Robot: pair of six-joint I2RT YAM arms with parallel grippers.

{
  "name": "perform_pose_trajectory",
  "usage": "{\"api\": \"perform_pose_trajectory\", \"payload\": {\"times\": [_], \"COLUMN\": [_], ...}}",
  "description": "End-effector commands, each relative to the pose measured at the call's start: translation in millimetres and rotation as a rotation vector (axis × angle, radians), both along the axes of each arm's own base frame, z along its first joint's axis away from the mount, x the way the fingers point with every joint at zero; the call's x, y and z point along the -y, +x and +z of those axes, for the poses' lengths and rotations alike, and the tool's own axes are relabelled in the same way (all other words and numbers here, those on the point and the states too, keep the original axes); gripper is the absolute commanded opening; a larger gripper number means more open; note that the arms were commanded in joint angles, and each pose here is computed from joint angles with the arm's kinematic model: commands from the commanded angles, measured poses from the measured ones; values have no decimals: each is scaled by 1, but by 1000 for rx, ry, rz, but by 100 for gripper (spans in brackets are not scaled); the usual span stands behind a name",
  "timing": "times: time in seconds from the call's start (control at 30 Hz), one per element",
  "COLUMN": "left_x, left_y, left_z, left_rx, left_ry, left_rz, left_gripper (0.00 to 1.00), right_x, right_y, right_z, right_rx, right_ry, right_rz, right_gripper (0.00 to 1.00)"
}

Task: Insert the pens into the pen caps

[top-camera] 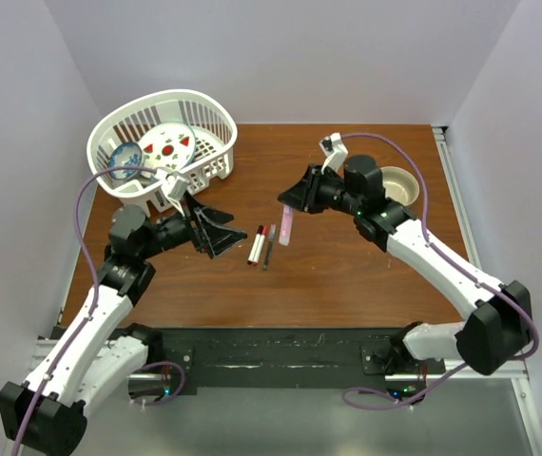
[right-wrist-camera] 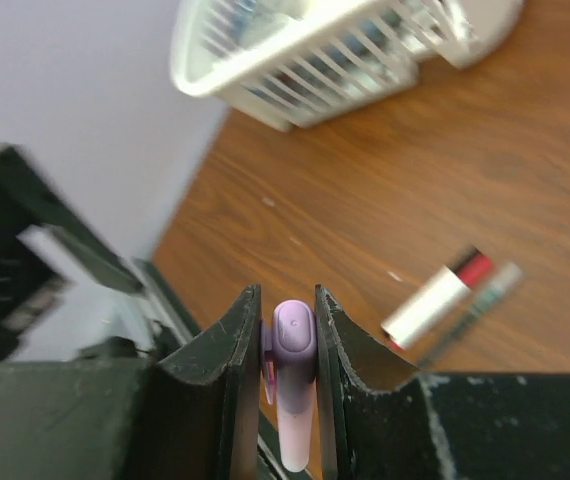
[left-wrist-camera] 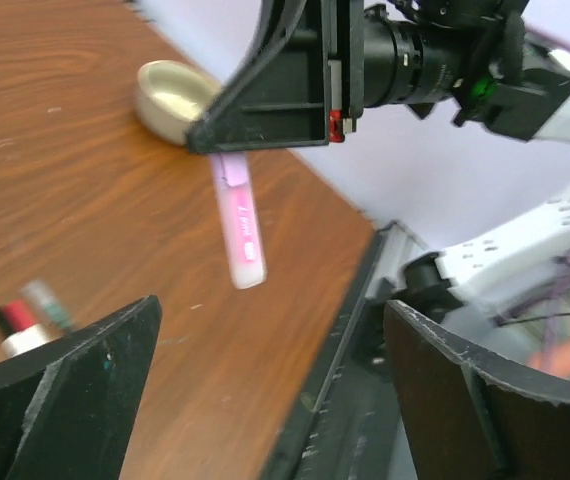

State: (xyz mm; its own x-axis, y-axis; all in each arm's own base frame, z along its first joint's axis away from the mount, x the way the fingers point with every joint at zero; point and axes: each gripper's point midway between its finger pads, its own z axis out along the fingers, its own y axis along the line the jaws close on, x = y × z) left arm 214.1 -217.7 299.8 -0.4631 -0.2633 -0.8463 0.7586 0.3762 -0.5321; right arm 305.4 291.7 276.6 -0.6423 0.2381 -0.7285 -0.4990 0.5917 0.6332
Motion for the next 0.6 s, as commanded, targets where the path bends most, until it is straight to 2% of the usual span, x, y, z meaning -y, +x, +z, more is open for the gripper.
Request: {"api": "perform_pose_trajectory", "payload": {"times": [0.0,0.2,0.37,0.57], "left_x": [-25,-35,-38,-41], "left_y": [17,23,23,23], "left_z": [-35,-58,-60,-56], "left_rx": [-6,-23,-20,-1], "left_ry": [172,251,265,268], "left_rz": [173,229,241,263], "left_gripper": [100,100,100,100], "right_x": [21,15,15,12], "right_y": [-5,11,31,54], "right_z": [-96,-149,-196,-220], "right_rx": [-222,-348,-432,-446], "right_ry": [-189,-210,-291,-307], "right_rz": [6,-34,-87,-139], "right_gripper": [0,0,5,14]}}
